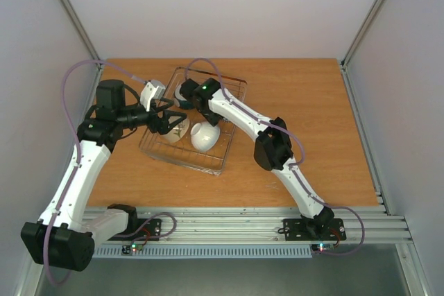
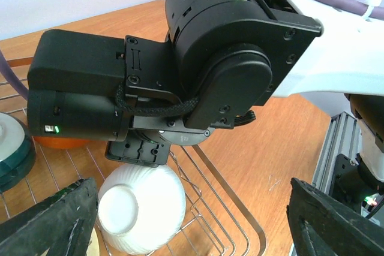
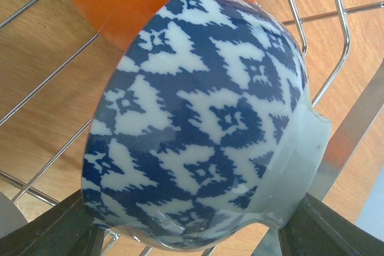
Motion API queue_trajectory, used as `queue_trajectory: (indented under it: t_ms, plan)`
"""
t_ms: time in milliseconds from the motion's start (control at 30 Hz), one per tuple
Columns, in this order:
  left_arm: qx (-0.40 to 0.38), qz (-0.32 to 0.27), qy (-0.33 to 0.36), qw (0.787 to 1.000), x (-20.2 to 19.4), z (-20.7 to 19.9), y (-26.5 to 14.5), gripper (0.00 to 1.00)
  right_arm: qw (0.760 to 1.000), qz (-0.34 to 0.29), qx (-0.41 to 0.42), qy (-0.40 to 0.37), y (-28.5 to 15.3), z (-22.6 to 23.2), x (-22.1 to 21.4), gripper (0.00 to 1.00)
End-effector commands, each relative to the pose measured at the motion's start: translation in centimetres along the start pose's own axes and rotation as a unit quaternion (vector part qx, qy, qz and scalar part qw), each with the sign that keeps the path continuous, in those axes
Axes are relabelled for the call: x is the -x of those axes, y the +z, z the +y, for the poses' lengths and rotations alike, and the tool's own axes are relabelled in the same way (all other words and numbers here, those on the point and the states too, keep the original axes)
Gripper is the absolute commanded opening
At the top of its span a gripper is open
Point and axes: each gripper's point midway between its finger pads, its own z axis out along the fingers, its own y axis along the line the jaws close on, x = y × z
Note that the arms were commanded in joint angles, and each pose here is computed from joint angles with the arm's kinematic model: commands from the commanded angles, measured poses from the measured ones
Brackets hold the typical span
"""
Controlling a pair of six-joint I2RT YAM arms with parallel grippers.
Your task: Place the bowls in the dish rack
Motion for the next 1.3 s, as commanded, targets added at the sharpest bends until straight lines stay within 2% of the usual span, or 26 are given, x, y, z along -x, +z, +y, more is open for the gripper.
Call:
queue_trajectory:
  t_ms: [0, 500, 900, 1267]
  plan:
    - [-0.006, -0.015, 0.02, 1.0, 0.8, -0.7, -0.5, 0.86, 0.994, 0.082, -0.013, -0.064, 0.8, 0.8, -4.5, 0.01]
    - [-0.007, -0.024, 0.029, 0.999, 1.1, -1.4, -1.1, 0.86, 0.996, 0.057, -0.016, -0.062, -2.6, 0.3, -5.4, 0.02]
    - [-0.008, -0.021, 0.025, 0.999, 0.9, -1.3, -0.9, 0.86, 0.999, 0.004, 0.005, -0.032, -5.9, -1.4, -4.9, 0.01]
    - [-0.011, -0.018, 0.021, 1.0, 0.8, -1.1, -0.7, 0.86, 0.999, -0.016, 0.021, -0.026, -6.7, -1.8, -5.2, 0.01]
